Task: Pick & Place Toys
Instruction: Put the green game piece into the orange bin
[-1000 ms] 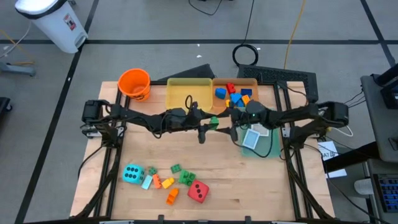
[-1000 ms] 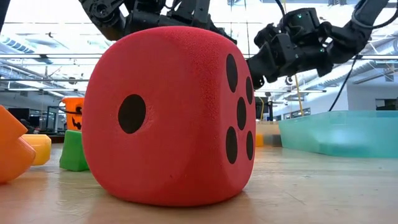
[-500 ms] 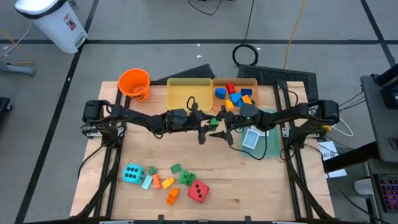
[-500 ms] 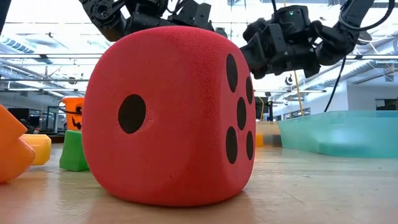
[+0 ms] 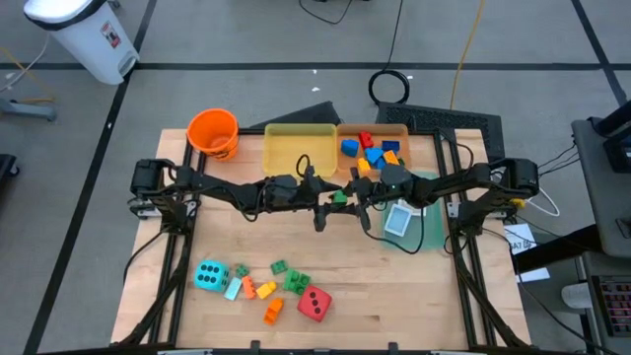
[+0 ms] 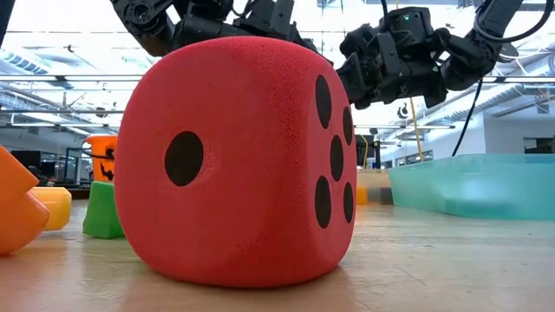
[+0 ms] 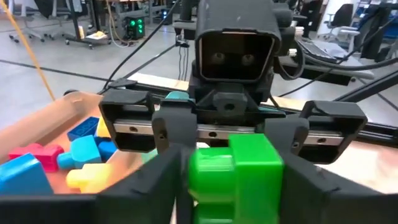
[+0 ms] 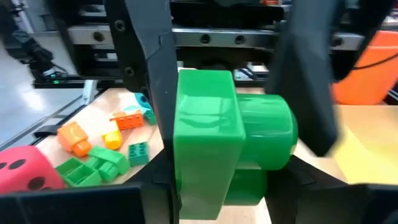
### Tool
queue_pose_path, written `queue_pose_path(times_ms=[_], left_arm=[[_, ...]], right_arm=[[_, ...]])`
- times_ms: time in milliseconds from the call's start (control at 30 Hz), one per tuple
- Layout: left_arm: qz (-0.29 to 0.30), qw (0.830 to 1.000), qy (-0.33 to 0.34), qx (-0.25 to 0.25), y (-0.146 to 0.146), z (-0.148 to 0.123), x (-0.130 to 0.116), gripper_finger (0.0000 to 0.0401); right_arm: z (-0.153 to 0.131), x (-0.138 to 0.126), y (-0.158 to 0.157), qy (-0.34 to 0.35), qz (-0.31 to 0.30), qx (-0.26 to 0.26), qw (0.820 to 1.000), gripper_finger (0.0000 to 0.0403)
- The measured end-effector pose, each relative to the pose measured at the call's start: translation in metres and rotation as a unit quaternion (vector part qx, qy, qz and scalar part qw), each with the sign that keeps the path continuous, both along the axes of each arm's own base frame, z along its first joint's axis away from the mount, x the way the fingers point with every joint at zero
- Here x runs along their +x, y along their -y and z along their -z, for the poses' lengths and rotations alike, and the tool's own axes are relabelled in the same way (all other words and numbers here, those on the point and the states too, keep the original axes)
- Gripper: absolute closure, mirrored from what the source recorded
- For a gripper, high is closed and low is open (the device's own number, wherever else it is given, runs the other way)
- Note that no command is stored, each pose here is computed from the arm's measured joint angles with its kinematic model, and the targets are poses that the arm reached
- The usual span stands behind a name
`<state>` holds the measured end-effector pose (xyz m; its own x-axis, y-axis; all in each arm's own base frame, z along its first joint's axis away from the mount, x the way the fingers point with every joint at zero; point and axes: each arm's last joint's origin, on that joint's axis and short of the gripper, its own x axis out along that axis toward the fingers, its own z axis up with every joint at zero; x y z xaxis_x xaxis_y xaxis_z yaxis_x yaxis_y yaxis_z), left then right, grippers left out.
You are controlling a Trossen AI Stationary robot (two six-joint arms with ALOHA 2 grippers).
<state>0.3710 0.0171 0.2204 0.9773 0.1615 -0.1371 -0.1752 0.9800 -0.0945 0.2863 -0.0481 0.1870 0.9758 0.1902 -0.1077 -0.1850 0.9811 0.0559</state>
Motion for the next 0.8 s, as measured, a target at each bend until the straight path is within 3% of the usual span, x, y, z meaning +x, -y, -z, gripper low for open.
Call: queue_pose_path(times_ms=[133,233,400,500,667,800], left_arm=[[-0.001,1.0,-0.012,-0.008,0.002,-0.001,-0.002,0.0099],[-0.013,1.0,-0.006,-0.017,0.001,-0.021,-0.013,0.0061],[-0.048,0.998,-0.033,-0.012,-0.001,-0.044,-0.035,0.003],[-0.056,0.997,-0.044,-0.013,-0.001,-0.048,-0.04,0.0025],[-0.056,0.996,-0.071,-0.015,-0.001,-0.035,-0.035,0.0023],[-0.066,0.993,-0.089,-0.031,-0.002,-0.022,-0.03,0.0023]], right_arm=[[0.004,-0.003,0.006,-0.025,0.007,0.008,1.0,0.0276],[0.002,-0.01,0.017,-0.054,0.036,0.014,0.998,0.0276],[-0.009,-0.033,0.039,-0.104,0.157,0.0,0.982,0.0276],[-0.01,-0.05,0.054,-0.136,0.251,-0.027,0.958,0.0276],[0.008,-0.084,0.081,-0.183,0.413,-0.035,0.891,0.0276],[0.022,-0.108,0.098,-0.203,0.476,-0.006,0.856,0.0276]])
